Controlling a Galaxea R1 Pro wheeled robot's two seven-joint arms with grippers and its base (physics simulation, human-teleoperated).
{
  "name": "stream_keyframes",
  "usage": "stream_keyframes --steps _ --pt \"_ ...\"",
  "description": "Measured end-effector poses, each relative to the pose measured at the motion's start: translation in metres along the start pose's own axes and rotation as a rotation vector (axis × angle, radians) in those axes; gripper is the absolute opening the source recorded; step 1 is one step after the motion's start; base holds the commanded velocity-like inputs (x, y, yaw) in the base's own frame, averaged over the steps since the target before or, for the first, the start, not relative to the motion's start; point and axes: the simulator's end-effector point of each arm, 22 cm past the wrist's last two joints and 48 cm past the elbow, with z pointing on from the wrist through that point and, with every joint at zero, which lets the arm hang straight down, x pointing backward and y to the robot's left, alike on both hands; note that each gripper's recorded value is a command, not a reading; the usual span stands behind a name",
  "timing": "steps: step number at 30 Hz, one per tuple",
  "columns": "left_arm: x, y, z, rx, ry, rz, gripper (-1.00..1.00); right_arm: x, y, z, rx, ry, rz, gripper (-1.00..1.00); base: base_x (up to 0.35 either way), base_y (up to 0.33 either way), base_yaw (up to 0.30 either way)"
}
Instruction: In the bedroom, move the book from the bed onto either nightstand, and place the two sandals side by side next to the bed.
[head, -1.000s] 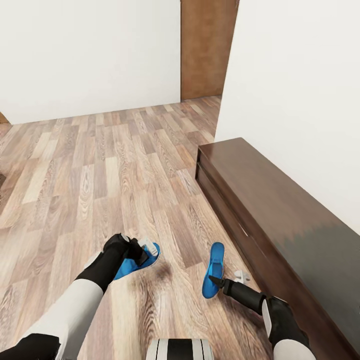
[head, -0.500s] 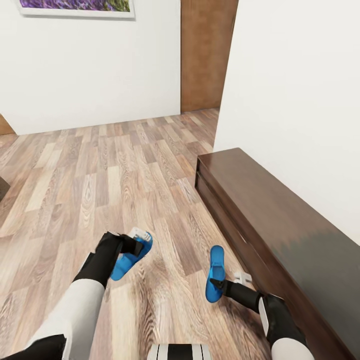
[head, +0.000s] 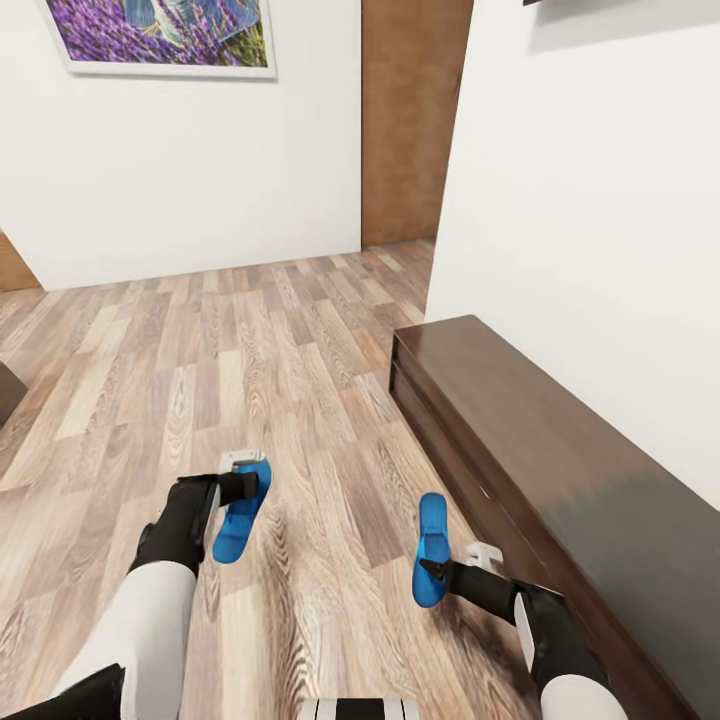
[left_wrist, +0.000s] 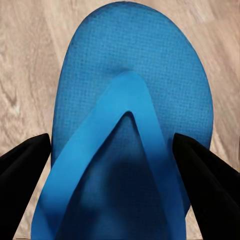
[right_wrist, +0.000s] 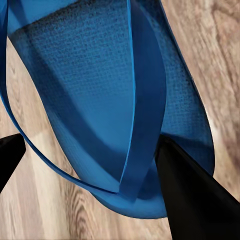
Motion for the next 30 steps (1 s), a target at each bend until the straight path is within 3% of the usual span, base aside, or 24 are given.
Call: stream_keyframes --steps 2,7,10,17,23,30 --pt "-0.004 0.007 -0.004 -0.012 -0.014 -0.056 -1.00 -0.003 0.002 -0.002 0.000 -0.006 -0.006 -1.00 0.000 0.000 0.000" --pt "-0.011 0.016 -0.013 -0.046 -0.033 -0.118 -1.00 -0.012 0.007 -0.008 -0.004 -0.020 -0.019 -1.00 0.000 0.000 0.000" --pt "-0.013 0.016 -0.018 -0.055 -0.032 -0.128 -1.00 -0.016 0.011 -0.010 -0.005 -0.027 -0.031 -1.00 0.000 0.000 0.000" --pt "0.011 0.005 -0.019 -0.054 0.042 -0.139 -1.00 -0.026 0.015 -0.012 0.049 -0.029 -0.090 -1.00 0.000 0.000 0.000" --pt "0.038 0.002 -0.021 -0.058 0.089 -0.141 -1.00 -0.036 0.019 -0.018 0.069 -0.048 -0.110 -1.00 0.000 0.000 0.000" --pt "0.054 0.002 -0.028 -0.059 0.096 -0.142 -1.00 -0.047 0.028 -0.025 0.063 -0.072 -0.123 -1.00 0.000 0.000 0.000"
